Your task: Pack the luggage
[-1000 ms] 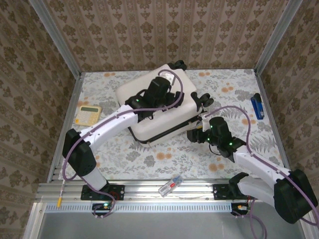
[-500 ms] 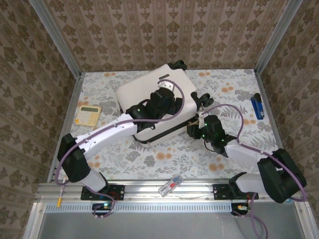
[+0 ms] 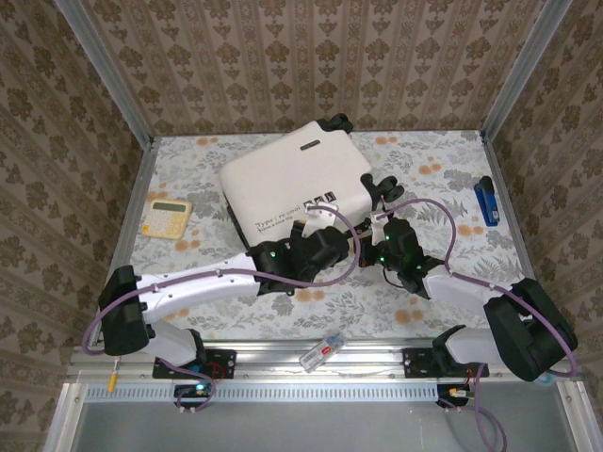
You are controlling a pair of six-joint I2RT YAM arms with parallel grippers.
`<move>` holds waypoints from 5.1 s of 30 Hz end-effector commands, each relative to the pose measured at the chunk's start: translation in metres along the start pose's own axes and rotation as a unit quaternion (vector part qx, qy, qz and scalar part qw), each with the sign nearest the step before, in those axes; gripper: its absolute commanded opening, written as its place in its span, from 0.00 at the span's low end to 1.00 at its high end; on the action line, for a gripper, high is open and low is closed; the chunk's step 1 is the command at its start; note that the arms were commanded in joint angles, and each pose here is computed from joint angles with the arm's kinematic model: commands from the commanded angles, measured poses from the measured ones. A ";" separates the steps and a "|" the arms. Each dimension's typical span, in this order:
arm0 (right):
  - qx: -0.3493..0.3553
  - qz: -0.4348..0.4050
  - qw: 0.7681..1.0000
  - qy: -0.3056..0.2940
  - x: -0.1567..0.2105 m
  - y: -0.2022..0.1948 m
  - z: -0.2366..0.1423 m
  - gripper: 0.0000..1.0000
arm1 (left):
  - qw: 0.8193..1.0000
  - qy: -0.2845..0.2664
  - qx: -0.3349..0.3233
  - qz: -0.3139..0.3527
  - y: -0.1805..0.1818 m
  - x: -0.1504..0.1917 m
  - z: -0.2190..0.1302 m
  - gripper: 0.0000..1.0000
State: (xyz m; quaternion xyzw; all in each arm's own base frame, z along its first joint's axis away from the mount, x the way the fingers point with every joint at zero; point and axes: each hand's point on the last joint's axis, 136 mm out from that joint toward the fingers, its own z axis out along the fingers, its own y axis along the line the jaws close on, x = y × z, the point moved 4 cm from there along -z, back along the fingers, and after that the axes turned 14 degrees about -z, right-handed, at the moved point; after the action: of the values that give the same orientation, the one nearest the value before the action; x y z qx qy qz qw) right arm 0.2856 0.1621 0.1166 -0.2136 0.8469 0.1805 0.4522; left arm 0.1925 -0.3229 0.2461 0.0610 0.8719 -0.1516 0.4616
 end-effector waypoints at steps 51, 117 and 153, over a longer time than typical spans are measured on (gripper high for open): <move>0.007 0.151 0.986 -0.063 -0.039 -0.043 0.027 0.00 | 0.974 -0.056 0.165 0.141 -0.015 -0.155 0.091 0.78; 0.000 0.148 0.986 -0.077 -0.059 -0.107 0.011 0.00 | 0.968 0.114 -0.050 0.217 0.018 -0.087 0.191 0.73; 0.002 0.114 0.988 -0.104 -0.081 -0.106 0.035 0.00 | 0.968 0.104 0.080 0.214 0.054 -0.081 0.144 0.69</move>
State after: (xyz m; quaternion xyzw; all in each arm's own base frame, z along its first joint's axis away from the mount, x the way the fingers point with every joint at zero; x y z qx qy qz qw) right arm 0.3914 0.1252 0.1453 -0.1070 0.8280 0.2785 0.4748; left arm 0.3790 -0.3429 0.2607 0.2661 0.8309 -0.1485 0.4655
